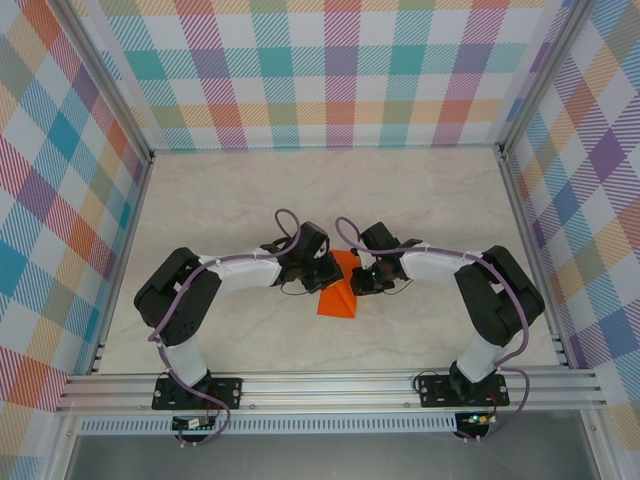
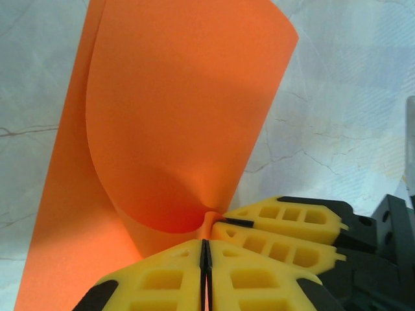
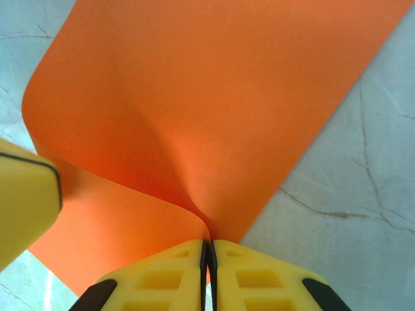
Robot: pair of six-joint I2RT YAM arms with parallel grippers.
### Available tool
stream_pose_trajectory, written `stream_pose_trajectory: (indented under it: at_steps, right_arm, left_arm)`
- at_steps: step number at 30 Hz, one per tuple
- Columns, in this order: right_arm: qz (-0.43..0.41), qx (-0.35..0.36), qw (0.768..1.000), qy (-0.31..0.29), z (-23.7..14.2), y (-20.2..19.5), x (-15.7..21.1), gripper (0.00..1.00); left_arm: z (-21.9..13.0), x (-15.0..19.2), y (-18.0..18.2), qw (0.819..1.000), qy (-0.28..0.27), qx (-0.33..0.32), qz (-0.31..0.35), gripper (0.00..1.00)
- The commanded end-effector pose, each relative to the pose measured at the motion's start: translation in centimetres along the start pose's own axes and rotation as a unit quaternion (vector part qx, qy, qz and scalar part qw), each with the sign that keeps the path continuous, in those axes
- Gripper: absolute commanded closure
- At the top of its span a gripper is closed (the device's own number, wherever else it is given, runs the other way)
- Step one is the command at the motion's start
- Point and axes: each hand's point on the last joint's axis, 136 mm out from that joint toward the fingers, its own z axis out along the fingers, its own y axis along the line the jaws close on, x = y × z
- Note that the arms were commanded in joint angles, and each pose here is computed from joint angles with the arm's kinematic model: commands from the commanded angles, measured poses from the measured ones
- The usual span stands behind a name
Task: Fold a paper plane with a square sheet of paper (pick it up from the middle)
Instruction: Fold the triangle a second time at the center of the table.
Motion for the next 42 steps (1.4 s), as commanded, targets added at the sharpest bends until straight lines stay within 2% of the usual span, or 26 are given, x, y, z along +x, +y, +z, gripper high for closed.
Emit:
stream_pose_trajectory:
  at_steps: [1,8,18,27,42]
  right_arm:
    - [0.0,0.009,1.0,0.004,0.3,-0.5,-0.1,0.87]
    - [0.003,0.009,1.0,0.006,0.5,-0.6,0.0,0.87]
    - [0.004,0.008,1.0,0.005,0.4,-0.5,-0.1,0.87]
    - [0.005,0.01,1.0,0.009,0.7,-0.6,0.1,0.87]
    - [0.005,0.006,1.0,0.008,0.7,-0.5,0.0,0.87]
  left_arm:
    - [0.9,0.7,0.4,1.0,0.011,-0.001,0.001,0.89]
    - [1.2,0.7,1.0,1.0,0.009,-0.007,0.004,0.89]
    - [-0.7,0.8,-0.2,1.0,0.0,0.015,0.015,0.85]
    - [-0.6,1.5,-0.5,0.999,0.013,0.037,0.016,0.84]
    - [1.6,1.7,3.1,1.0,0.018,-0.02,-0.001,0.86]
